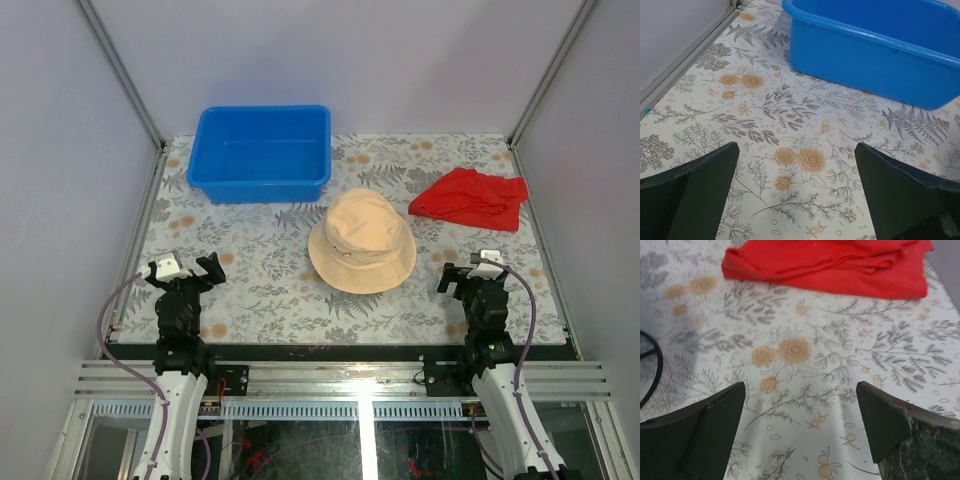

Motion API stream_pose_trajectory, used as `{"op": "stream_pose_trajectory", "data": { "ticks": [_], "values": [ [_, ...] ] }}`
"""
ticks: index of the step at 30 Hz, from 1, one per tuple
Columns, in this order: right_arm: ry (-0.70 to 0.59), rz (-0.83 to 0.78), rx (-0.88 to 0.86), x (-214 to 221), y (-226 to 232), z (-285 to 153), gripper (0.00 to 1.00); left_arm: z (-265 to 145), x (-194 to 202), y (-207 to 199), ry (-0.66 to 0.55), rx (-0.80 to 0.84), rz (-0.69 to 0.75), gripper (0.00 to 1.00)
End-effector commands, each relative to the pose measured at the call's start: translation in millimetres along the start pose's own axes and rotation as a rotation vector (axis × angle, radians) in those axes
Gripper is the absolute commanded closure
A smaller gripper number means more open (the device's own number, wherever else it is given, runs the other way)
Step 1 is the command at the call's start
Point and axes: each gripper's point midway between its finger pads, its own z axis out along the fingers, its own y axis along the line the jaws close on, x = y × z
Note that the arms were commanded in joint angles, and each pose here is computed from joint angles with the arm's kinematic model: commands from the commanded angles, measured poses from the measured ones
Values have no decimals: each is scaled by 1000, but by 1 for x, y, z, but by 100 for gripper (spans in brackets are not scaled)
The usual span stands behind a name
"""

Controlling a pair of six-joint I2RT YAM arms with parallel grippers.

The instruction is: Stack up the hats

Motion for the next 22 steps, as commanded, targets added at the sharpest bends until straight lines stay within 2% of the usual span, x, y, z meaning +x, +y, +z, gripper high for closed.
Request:
{"op": "stream_pose_trajectory", "data": {
  "ticks": [1,6,14,18,22],
  "values": [
    [-58,51,103,9,-16,1,1,0,35,11,30,-30,0,0],
    [-93,92,178,7,-28,-3,1,1,36,10,36,-23,4,0],
    [-84,12,-7,6,2,0,1,3,40,4,69,11,25,0],
    [-60,-14,-49,9,9,2,1,3,40,2,73,24,29,0],
    [-35,-3,-18,11,4,3,1,3,40,0,70,31,27,0]
  ]
}}
